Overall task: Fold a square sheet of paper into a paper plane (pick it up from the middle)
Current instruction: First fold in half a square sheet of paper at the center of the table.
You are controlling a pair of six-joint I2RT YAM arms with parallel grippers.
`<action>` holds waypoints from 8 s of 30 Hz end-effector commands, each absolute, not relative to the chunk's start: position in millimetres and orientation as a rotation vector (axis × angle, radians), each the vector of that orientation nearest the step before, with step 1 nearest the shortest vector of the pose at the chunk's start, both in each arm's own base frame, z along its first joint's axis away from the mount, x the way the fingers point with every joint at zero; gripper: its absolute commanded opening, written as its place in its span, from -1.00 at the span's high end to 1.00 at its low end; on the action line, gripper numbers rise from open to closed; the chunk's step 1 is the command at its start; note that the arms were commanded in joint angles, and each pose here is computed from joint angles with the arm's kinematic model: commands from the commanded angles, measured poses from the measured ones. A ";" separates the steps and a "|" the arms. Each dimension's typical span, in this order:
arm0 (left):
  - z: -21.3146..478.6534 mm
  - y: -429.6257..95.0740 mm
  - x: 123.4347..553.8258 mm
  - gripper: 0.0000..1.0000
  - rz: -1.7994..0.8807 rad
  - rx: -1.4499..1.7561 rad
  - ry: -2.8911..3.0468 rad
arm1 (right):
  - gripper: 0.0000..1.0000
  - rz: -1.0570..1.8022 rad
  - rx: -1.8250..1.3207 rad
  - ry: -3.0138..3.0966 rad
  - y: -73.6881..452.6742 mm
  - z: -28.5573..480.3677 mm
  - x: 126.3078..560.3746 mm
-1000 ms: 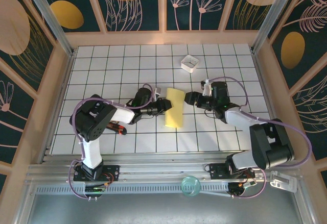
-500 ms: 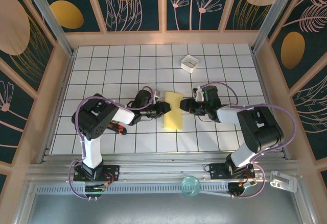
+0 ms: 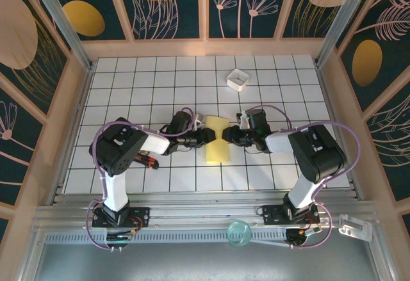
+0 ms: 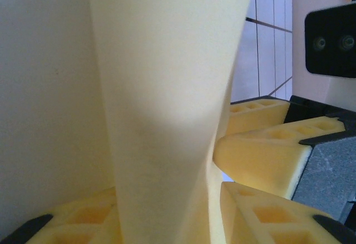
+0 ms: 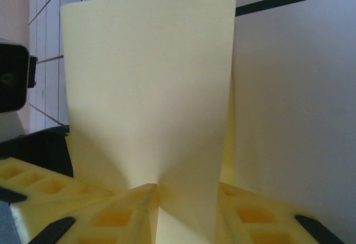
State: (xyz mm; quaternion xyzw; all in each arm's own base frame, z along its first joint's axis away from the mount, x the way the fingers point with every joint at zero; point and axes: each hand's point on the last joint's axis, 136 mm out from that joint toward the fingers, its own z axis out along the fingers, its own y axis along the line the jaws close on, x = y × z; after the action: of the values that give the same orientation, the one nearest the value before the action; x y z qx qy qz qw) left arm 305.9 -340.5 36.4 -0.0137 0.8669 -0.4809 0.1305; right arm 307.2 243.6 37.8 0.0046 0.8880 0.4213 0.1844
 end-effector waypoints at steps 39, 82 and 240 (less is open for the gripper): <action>0.7 -294.7 277.2 0.40 -0.927 0.343 2.847 | 0.13 0.883 0.006 2.412 208.7 69.3 329.2; -5.0 -264.4 314.0 -0.36 -0.609 0.086 2.813 | 0.58 1.204 -0.065 2.386 286.0 38.6 362.0; 14.6 -306.1 266.7 0.64 -1.089 0.525 2.860 | 0.42 1.009 0.004 2.452 194.5 56.9 298.4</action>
State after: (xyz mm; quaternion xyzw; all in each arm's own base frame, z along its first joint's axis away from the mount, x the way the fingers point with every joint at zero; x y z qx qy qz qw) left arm 280.8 -303.8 17.8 0.1232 0.9275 -0.3497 0.0470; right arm 306.3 197.1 60.7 0.0026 0.8938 0.3732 0.2488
